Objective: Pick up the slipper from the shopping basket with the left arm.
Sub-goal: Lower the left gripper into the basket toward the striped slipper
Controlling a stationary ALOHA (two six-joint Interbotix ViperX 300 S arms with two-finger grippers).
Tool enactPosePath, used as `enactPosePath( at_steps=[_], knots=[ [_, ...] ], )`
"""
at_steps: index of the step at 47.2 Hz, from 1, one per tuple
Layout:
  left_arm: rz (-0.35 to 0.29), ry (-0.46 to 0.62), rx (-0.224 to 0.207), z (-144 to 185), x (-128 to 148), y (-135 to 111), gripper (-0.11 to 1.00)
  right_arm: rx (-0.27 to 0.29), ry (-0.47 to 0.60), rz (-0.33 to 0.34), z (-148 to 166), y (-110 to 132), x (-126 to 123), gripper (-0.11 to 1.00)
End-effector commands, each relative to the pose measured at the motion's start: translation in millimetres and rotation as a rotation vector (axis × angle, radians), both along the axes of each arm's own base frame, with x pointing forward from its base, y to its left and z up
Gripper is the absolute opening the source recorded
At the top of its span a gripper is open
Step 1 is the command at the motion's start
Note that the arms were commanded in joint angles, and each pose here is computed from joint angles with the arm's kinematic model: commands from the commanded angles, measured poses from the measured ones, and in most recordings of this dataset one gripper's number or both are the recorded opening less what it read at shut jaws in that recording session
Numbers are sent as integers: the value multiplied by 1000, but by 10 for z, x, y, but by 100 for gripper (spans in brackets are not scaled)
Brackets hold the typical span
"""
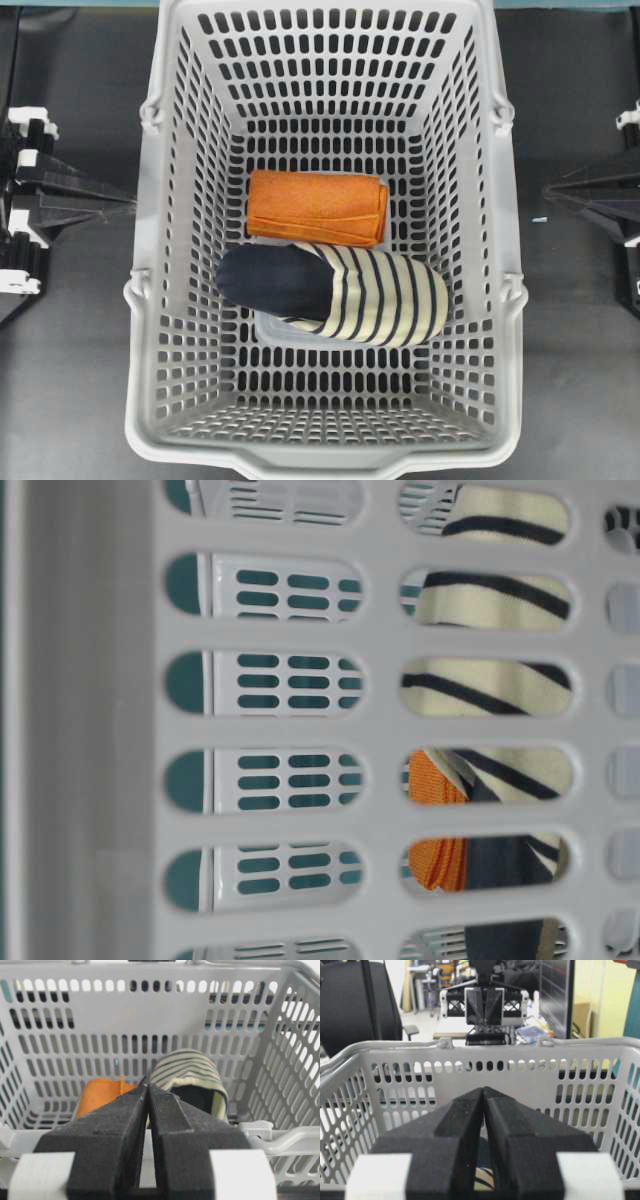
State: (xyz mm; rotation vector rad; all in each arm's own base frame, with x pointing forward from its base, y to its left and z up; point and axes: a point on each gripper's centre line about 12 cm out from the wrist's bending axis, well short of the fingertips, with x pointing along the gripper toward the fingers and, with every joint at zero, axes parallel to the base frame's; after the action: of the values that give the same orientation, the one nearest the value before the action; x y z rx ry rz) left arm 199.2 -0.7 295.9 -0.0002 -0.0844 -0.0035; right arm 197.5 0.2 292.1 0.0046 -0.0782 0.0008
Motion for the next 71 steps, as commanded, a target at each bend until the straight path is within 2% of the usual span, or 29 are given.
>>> enactPosePath(
  at_steps=[1,4,7,9,15,22,35,41,50,56,63,66,71],
  knots=[
    [-18,5,16,120,35,-31,6,11,5,3,5,6,29,0],
    [-22,39,-7,199,64,-37,2,21,5,6,7,10,24,5],
    [-26,91,-42,321,106,-48,0,32,12,10,3,17,15,-1],
    [-27,134,-61,375,143,-56,0,38,17,12,5,21,12,-1],
    [-33,290,-82,552,299,-101,0,44,28,13,1,21,-5,-1],
    [-46,476,-66,647,609,-187,0,47,60,12,-26,21,-17,-1],
    [-36,731,-45,666,1282,-278,0,47,98,12,-41,22,-49,-1],
    [-42,819,-18,641,1562,-339,0,45,94,13,-18,22,-68,-1],
    [-58,937,51,564,1969,-390,0,48,117,14,-37,25,-87,-1],
    [-54,1022,61,429,2188,-406,0,50,119,16,-37,28,-92,-1],
    [-59,1062,69,322,2399,-450,1,48,113,27,-22,48,-99,-1],
    [-60,1068,72,283,2469,-463,6,47,110,31,-16,57,-104,-1],
    [-73,1070,79,219,2571,-533,33,45,110,39,-14,71,-110,-1]
  ],
)
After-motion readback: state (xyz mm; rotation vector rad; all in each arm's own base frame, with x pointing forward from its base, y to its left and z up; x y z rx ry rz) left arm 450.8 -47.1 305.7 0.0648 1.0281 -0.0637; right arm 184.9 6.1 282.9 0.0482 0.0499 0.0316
